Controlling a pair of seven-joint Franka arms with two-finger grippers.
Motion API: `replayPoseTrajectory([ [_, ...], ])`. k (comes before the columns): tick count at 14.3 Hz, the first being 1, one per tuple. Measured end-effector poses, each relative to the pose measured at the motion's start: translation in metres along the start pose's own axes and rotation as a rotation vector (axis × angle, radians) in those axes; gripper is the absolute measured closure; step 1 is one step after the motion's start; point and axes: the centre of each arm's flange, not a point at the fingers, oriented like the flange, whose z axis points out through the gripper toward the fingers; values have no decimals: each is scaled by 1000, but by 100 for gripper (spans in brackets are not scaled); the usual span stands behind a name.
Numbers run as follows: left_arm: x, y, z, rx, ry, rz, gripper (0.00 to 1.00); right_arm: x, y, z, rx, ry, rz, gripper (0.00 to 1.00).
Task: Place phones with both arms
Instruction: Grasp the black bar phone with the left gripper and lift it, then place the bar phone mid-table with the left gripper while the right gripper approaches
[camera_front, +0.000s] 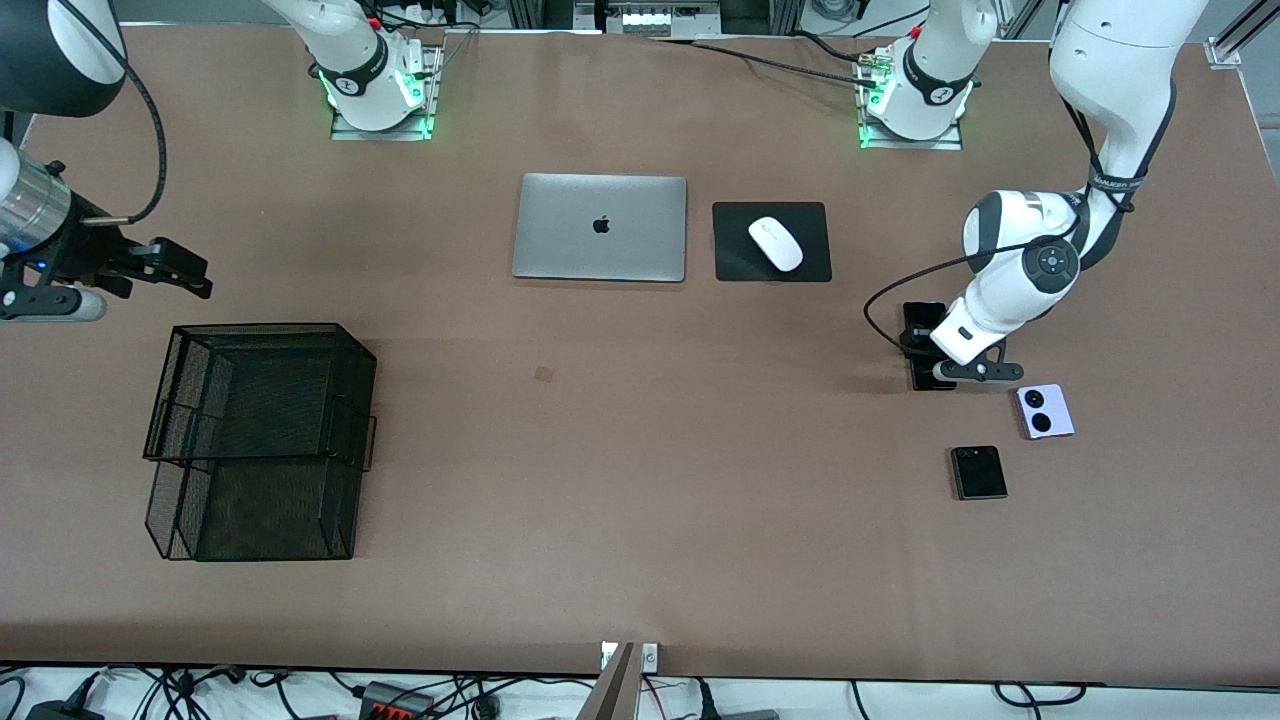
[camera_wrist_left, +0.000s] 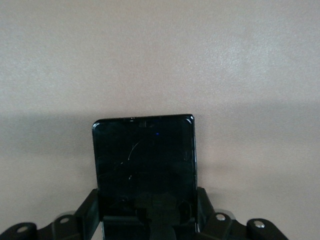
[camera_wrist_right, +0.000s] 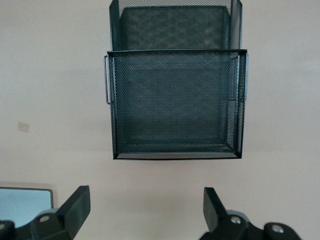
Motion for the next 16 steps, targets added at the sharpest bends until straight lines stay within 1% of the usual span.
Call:
replayPoseTrajectory([
  [3, 5, 0, -5, -1, 22, 0, 22, 0, -2, 0, 0, 3, -3, 0],
  [5, 15, 3, -21, -2, 38, 5, 22, 1, -2, -1, 0, 12, -4, 0],
  [6, 23, 10, -35, -4, 18, 17, 22, 2, -5, -1, 0, 18, -8, 0],
  [8, 46, 35, -75, -9, -59, 59, 22, 4, -14, 2, 0, 16, -23, 0],
  [10, 67, 78, -118, -18, -116, 116, 22, 9, -19, 10, 1, 14, -31, 0],
  [12, 81, 136, -140, -44, -111, 170, 22, 17, -20, 21, 1, 25, -32, 0],
  [14, 90, 207, -137, -85, -100, 180, 22, 26, -24, 35, 1, 29, -38, 0],
  [16, 98, 278, -117, -119, -104, 141, 22, 33, -28, 54, 0, 14, -44, 0],
])
